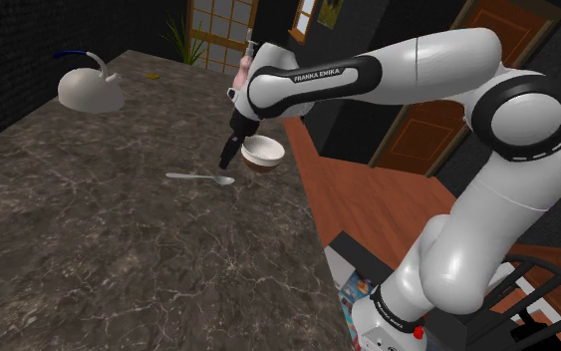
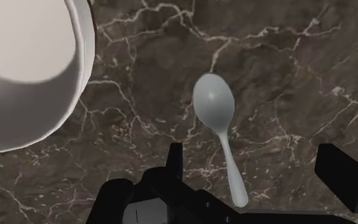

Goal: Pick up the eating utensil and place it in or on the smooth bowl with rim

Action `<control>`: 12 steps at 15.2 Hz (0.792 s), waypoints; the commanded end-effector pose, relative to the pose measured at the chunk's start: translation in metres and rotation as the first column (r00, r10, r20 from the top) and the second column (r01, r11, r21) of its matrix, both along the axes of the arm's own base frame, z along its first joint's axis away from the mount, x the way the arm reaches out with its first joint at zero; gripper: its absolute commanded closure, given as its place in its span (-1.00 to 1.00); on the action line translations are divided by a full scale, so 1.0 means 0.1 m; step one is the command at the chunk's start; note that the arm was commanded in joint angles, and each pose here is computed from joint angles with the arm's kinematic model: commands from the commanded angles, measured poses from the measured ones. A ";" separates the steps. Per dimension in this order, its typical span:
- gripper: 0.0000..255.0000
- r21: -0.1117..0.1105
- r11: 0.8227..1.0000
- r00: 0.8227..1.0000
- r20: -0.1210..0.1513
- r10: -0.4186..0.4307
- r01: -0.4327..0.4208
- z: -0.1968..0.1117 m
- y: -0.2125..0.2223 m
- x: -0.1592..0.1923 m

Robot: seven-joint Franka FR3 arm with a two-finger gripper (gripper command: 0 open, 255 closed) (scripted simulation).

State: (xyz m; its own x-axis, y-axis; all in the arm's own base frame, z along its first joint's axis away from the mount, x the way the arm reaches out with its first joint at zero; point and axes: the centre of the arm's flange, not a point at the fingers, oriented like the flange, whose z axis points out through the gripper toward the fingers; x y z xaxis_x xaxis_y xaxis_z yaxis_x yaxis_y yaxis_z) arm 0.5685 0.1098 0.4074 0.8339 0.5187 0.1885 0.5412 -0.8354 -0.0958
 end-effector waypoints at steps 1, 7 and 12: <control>-1.00 0.015 0.999 1.000 0.005 0.029 -0.029 -0.12 0.14 0.21; -1.00 0.040 0.996 0.997 0.015 0.082 -0.082 -0.46 0.43 0.54; -1.00 0.040 0.996 0.997 0.015 0.082 -0.082 -0.71 0.49 0.56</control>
State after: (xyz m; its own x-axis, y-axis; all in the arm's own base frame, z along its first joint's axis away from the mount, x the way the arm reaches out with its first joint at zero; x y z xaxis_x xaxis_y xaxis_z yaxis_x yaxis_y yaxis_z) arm 0.6241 0.1576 0.3411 0.7862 0.5769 0.2215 0.6092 -0.7837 -0.1210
